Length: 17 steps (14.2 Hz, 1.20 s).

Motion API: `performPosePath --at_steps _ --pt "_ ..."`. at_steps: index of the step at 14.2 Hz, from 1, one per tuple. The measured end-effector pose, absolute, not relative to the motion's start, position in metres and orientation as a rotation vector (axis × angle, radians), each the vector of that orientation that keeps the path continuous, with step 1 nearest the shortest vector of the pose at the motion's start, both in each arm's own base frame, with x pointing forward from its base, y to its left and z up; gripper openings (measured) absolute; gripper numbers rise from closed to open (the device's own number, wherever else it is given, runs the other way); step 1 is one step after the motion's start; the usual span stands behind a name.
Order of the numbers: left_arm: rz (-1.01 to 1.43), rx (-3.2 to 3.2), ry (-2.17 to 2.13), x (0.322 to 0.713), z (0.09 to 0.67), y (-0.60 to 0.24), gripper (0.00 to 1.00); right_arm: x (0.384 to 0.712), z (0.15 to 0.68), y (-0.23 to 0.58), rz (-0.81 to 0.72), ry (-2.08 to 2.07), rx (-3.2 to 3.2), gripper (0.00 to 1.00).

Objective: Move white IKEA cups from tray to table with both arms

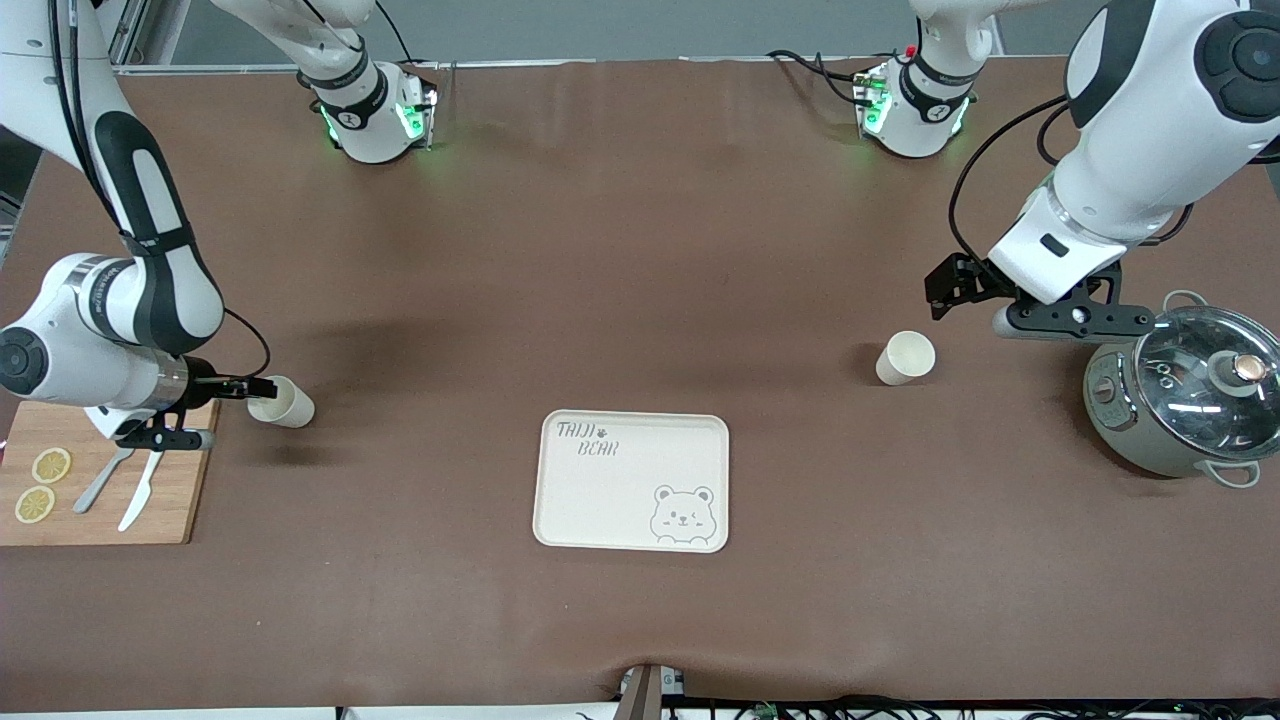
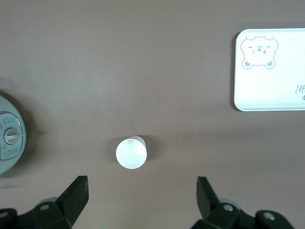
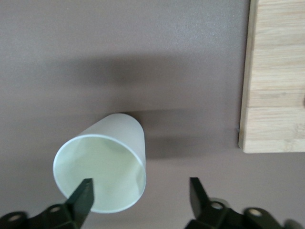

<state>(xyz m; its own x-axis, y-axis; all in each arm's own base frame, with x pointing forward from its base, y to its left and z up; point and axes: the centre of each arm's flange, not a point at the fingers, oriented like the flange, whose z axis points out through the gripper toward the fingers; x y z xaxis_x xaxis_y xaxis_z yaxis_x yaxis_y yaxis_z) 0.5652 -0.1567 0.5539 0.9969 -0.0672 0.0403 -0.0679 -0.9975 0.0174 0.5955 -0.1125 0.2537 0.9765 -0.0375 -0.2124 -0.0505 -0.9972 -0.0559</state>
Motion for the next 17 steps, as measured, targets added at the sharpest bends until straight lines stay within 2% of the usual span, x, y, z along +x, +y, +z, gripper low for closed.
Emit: performPosePath --at_steps 5,12,17 --pt "0.088 3.113 -0.1 0.568 0.568 -0.155 1.0 0.611 0.303 -0.108 0.394 0.044 -3.041 1.0" --pt "0.052 3.143 -0.077 0.574 0.571 -0.116 1.0 0.647 0.379 -0.098 0.268 -0.007 -3.062 1.0" --pt "0.058 3.146 -0.143 0.574 0.576 -0.106 1.0 0.664 0.438 -0.043 0.243 -0.163 -3.093 1.0"
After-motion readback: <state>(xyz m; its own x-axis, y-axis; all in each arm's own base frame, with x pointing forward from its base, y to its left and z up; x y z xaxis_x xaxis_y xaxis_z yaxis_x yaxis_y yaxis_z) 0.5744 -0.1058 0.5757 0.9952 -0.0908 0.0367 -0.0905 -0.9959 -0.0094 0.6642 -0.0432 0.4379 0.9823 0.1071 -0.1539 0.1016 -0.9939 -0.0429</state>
